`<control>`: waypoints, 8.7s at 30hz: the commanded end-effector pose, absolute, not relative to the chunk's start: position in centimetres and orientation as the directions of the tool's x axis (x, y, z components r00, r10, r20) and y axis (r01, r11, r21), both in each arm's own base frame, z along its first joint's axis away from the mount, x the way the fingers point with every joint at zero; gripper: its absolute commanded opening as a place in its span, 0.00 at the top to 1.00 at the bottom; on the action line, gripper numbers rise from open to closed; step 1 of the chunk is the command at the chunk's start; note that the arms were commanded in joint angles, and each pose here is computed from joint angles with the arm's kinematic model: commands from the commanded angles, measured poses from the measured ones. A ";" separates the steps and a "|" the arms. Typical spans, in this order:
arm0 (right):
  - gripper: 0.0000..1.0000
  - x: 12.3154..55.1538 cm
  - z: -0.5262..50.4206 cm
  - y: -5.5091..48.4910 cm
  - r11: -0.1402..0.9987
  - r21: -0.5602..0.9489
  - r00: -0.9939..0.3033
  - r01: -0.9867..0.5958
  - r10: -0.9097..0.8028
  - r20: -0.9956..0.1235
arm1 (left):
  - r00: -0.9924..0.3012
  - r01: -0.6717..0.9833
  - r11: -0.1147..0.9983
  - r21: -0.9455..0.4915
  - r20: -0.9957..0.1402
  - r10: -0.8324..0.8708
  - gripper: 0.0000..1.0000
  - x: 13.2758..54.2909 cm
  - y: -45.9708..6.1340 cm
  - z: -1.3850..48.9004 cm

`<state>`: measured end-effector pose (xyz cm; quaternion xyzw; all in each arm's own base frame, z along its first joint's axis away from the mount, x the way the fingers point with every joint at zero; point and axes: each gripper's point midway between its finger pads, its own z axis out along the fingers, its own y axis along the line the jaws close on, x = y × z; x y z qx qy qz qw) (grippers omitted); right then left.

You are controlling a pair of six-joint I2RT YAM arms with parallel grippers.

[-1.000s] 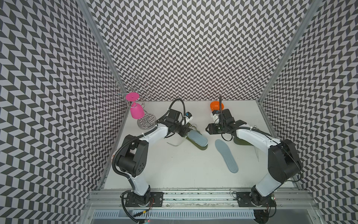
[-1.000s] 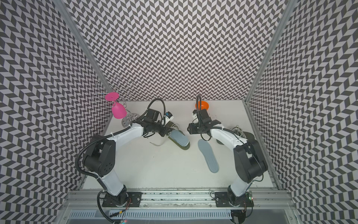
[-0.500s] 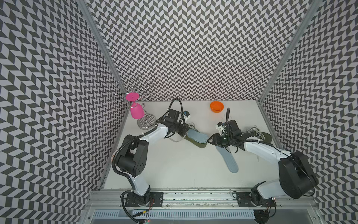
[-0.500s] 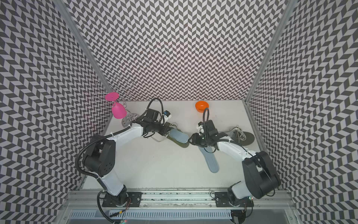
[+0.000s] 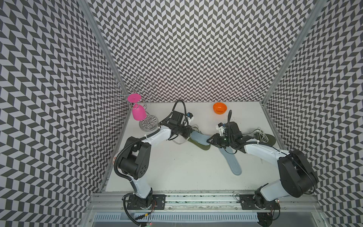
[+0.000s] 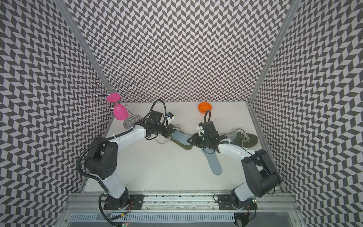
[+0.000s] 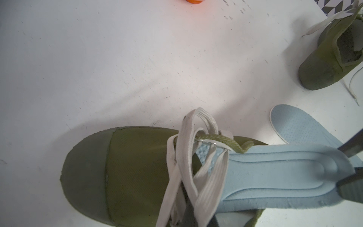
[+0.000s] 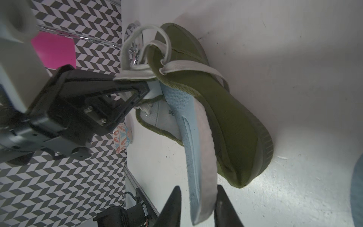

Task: Insert the insole into the shoe
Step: Insert the insole into the shoe, then move the shoe to the center of the board.

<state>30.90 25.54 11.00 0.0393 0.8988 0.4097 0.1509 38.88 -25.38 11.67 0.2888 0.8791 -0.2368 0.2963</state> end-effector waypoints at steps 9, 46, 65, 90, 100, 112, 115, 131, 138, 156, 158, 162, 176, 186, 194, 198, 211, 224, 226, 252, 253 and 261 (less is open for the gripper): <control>0.94 32.5 12.2 26.9 0.624 0.780 -0.933 -0.054 0.247 -0.263 | -0.625 0.674 0.686 -0.274 -0.708 0.331 1.00 38.4 -27.2 14.1; 0.96 36.2 10.8 28.6 0.768 0.639 -0.924 -0.041 0.213 -0.316 | -0.673 0.630 0.696 -0.344 -0.688 0.270 1.00 37.7 -28.5 14.8; 0.94 37.4 5.9 27.4 0.902 0.430 -0.933 -0.034 0.125 -0.337 | -0.640 0.685 0.623 -0.378 -0.720 0.267 1.00 36.5 -29.6 16.9; 0.54 36.6 10.2 27.0 0.895 0.429 -0.923 -0.125 0.054 -0.381 | -0.660 0.636 0.686 -0.354 -0.710 0.246 1.00 37.7 -28.7 15.0; 0.47 37.2 12.3 24.1 0.939 0.315 -0.894 -0.139 0.018 -0.448 | -0.664 0.614 0.725 -0.314 -0.701 0.258 1.00 38.5 -27.8 14.1; 0.72 38.2 11.8 24.2 0.940 0.310 -0.881 -0.142 0.022 -0.473 | -0.655 0.627 0.719 -0.299 -0.702 0.279 1.00 38.1 -28.3 14.1; 0.80 38.1 11.7 25.0 0.923 0.349 -0.889 -0.161 0.018 -0.457 | -0.656 0.626 0.720 -0.299 -0.702 0.278 1.00 38.2 -28.3 14.1; 0.96 37.4 8.2 27.7 0.906 0.388 -0.930 -0.167 -0.015 -0.366 | -0.615 0.684 0.655 -0.321 -0.736 0.282 1.00 37.2 -30.0 15.7; 0.96 37.9 7.6 25.9 0.961 0.231 -0.919 -0.155 -0.055 -0.390 | -0.608 0.682 0.661 -0.314 -0.745 0.274 1.00 37.3 -29.9 16.2; 0.62 36.9 9.9 24.9 0.965 0.210 -0.895 -0.155 -0.048 -0.444 | -0.604 0.670 0.681 -0.295 -0.750 0.269 1.00 37.9 -29.1 16.5; 0.58 37.5 12.3 24.8 0.965 0.208 -0.872 -0.159 -0.038 -0.488 | -0.614 0.654 0.703 -0.280 -0.740 0.275 1.00 38.3 -28.6 15.8; 0.51 38.1 15.3 24.5 0.965 0.204 -0.843 -0.165 -0.031 -0.537 | -0.622 0.638 0.729 -0.249 -0.725 0.297 1.00 38.8 -27.9 14.8; 0.49 38.3 8.6 22.4 0.985 0.066 -0.884 -0.160 -0.114 -0.453 | -0.597 0.664 0.706 -0.244 -0.742 0.304 1.00 38.2 -28.7 15.7; 0.48 39.5 4.8 20.5 0.994 0.052 -0.915 -0.098 -0.069 -0.398 | -0.563 0.696 0.685 -0.216 -0.757 0.333 1.00 37.4 -29.4 16.3; 0.47 39.5 8.8 20.4 0.991 0.057 -0.892 -0.124 -0.087 -0.443 | -0.562 0.681 0.708 -0.188 -0.754 0.339 1.00 37.7 -28.9 16.1; 0.48 39.0 7.5 19.7 0.988 0.005 -0.906 -0.157 -0.142 -0.398 | -0.560 0.673 0.716 -0.184 -0.760 0.330 1.00 38.0 -28.7 16.4; 0.50 35.2 4.4 18.4 0.991 0.021 -0.945 -0.135 -0.123 -0.303 | -0.567 0.551 0.825 -0.125 -0.782 0.260 1.00 40.6 -25.7 16.7; 0.69 33.7 10.0 31.1 0.703 0.695 -0.966 -0.151 0.045 -0.255 | -0.534 0.460 0.887 0.037 -0.787 0.310 1.00 46.3 -25.1 15.2; 0.69 32.4 9.9 33.2 0.614 0.777 -0.980 -0.141 0.028 -0.199 | -0.513 0.442 0.894 0.077 -0.795 0.322 0.98 47.7 -24.8 15.0; 0.57 32.0 15.5 27.9 0.684 0.688 -0.937 -0.242 0.020 -0.349 | -0.226 0.426 0.550 0.718 -0.504 0.833 0.59 60.6 -22.9 13.8; 0.57 32.0 15.5 27.9 0.684 0.689 -0.937 -0.241 0.021 -0.349 | -0.232 0.423 0.571 0.704 -0.526 0.819 0.53 60.6 -23.0 14.3; 0.52 34.3 16.2 25.5 0.735 0.636 -0.912 -0.235 0.060 -0.405 | -0.244 0.422 0.780 0.462 -0.771 0.588 0.27 58.0 -24.1 23.2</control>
